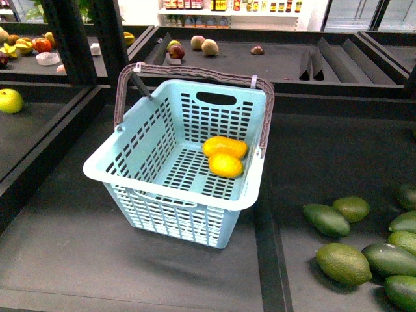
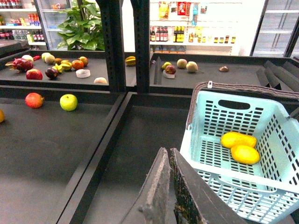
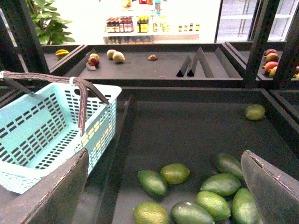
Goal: Pick lemon and mango into basket
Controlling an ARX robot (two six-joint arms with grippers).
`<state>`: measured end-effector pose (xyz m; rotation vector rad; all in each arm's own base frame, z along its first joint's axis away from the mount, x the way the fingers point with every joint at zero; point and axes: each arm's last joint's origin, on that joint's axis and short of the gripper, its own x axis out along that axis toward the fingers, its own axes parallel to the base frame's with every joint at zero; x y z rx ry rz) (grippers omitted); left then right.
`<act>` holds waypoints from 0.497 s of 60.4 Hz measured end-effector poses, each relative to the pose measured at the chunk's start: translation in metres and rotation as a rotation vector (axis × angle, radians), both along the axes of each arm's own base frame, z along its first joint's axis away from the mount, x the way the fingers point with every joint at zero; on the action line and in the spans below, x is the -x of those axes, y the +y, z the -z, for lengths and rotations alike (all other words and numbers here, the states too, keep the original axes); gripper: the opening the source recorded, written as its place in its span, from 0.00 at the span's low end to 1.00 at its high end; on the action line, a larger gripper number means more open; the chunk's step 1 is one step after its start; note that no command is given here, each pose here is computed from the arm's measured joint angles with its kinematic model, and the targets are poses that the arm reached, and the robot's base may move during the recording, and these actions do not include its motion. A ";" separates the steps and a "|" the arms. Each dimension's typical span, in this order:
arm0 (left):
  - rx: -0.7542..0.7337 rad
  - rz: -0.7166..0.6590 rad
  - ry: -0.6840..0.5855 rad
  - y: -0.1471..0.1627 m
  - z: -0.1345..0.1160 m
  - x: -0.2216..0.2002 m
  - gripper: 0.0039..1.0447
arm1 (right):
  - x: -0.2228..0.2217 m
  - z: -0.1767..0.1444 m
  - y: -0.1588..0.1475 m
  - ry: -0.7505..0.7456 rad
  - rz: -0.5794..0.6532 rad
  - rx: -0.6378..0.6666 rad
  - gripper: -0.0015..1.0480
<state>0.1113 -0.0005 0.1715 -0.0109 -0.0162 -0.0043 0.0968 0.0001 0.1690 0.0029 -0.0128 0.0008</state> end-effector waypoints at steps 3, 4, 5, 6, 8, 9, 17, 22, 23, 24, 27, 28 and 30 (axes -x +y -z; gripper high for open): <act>0.000 0.000 0.000 0.000 0.000 0.001 0.03 | 0.000 0.000 0.000 0.000 0.000 0.000 0.92; 0.000 0.000 0.000 0.000 0.000 0.001 0.03 | 0.000 0.000 0.000 0.000 0.000 0.000 0.92; 0.000 0.000 0.000 0.000 0.000 0.002 0.03 | 0.000 0.000 0.000 0.000 0.000 0.000 0.92; 0.000 0.000 0.001 0.000 0.000 0.002 0.03 | 0.000 0.000 0.000 0.000 0.000 0.000 0.92; 0.000 0.000 0.001 0.000 0.000 0.002 0.03 | 0.000 0.000 0.000 0.000 0.000 0.000 0.92; 0.000 0.000 0.002 0.000 0.000 0.003 0.03 | 0.000 0.000 0.000 0.000 0.000 0.000 0.92; 0.000 0.000 0.013 0.000 0.004 0.013 0.03 | 0.000 0.000 0.000 0.000 0.000 0.000 0.92; 0.000 0.000 0.005 0.000 0.003 0.014 0.03 | 0.000 0.000 0.000 0.000 0.000 0.000 0.92; 0.000 0.000 0.005 0.000 0.003 0.014 0.03 | 0.000 0.000 0.000 0.000 0.000 0.000 0.92; 0.000 0.000 0.005 0.000 0.003 0.014 0.03 | 0.000 0.000 0.000 0.000 0.000 0.000 0.92; 0.000 0.000 0.005 0.000 0.003 0.014 0.03 | 0.000 0.000 0.000 0.000 0.000 0.000 0.92; 0.000 0.000 0.005 0.000 0.003 0.014 0.03 | 0.000 0.000 0.000 0.000 0.000 0.000 0.92; 0.000 0.000 0.005 0.000 0.003 0.014 0.03 | 0.000 0.000 0.000 0.000 0.000 0.000 0.92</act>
